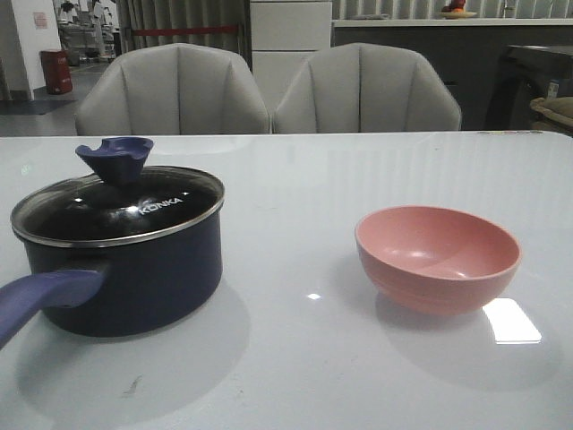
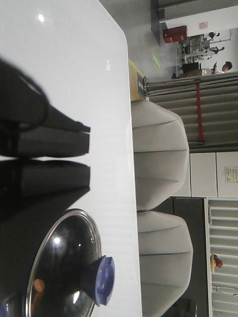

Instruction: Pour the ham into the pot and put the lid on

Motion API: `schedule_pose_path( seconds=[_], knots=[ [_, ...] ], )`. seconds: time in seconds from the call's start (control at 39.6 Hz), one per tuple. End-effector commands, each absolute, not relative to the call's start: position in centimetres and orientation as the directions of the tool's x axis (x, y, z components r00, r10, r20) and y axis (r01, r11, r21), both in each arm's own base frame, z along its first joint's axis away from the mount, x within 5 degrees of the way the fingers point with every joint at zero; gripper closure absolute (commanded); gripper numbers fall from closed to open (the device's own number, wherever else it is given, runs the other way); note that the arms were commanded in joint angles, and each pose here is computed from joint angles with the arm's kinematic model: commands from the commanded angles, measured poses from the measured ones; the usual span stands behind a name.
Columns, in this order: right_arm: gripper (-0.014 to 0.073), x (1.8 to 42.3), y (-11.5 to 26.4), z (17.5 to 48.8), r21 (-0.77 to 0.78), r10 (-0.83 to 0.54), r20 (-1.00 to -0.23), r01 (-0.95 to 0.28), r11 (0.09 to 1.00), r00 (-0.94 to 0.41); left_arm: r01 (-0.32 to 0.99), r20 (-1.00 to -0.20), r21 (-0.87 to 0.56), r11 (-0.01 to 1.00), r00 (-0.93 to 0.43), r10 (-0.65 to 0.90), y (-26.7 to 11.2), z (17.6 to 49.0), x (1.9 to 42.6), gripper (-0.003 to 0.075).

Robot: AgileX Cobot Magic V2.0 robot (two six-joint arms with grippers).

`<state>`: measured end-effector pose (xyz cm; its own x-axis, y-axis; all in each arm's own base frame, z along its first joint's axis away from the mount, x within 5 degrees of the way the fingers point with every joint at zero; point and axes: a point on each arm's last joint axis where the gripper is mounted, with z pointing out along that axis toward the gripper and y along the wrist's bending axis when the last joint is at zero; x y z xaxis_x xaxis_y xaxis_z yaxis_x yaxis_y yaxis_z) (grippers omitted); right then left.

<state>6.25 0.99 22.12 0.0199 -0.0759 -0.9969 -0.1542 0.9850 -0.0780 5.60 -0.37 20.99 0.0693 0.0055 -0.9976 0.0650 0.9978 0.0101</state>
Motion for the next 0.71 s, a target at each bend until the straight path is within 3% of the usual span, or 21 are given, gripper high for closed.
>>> schedule_pose_path(
  seconds=[0.0,0.18,0.68],
  knots=[
    [0.0448,5.8,0.5,22.3,-0.073,-0.063,-0.991,-0.084,0.994,0.115,0.065,-0.992,0.0,0.998,0.124,-0.008,-0.4,20.7,5.6,0.0607],
    [0.0448,5.6,0.5,20.3,-0.01,-0.004,-0.997,-0.08,0.997,0.078,0.065,-0.992,0.0,0.998,0.124,-0.008,-0.4,20.7,5.6,0.0607],
    [0.0448,5.5,0.4,20.3,-0.008,-0.002,-0.997,-0.079,0.997,0.08,0.065,-0.992,0.0,0.998,0.124,-0.008,-0.4,20.7,5.6,0.0607]
  ],
)
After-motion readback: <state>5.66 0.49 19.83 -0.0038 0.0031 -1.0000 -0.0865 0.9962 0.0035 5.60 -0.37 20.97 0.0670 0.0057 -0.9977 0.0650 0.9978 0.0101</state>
